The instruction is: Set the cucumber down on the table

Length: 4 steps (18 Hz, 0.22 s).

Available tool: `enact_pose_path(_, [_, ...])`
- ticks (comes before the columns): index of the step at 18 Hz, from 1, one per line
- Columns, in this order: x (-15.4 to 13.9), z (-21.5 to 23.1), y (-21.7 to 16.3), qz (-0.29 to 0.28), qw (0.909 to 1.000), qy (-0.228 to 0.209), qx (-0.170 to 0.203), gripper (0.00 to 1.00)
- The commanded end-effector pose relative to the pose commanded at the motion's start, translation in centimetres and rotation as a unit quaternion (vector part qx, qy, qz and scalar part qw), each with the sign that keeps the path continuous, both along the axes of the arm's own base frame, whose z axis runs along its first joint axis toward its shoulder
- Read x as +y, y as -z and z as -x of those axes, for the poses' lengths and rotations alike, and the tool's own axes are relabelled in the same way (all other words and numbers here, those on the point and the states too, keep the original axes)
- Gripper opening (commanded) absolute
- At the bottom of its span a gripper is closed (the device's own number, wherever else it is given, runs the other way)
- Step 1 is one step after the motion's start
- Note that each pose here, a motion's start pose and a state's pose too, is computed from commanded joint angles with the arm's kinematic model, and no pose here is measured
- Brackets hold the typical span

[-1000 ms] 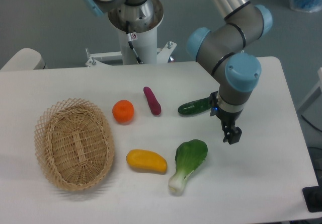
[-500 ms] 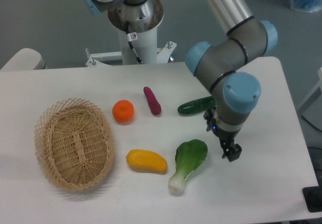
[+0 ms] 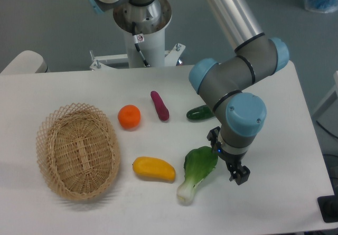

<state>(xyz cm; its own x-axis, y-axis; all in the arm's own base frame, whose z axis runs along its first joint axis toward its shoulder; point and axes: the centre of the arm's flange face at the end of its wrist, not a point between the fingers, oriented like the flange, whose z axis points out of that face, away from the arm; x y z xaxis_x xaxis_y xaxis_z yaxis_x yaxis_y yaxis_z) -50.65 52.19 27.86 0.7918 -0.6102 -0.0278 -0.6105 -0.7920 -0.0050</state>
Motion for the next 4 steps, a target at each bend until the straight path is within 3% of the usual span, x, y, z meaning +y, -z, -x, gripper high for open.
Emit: enact_pose_path(4, [-0.04, -0.06, 0.14, 0.001, 1.0, 0.001, -0.001, 1.0])
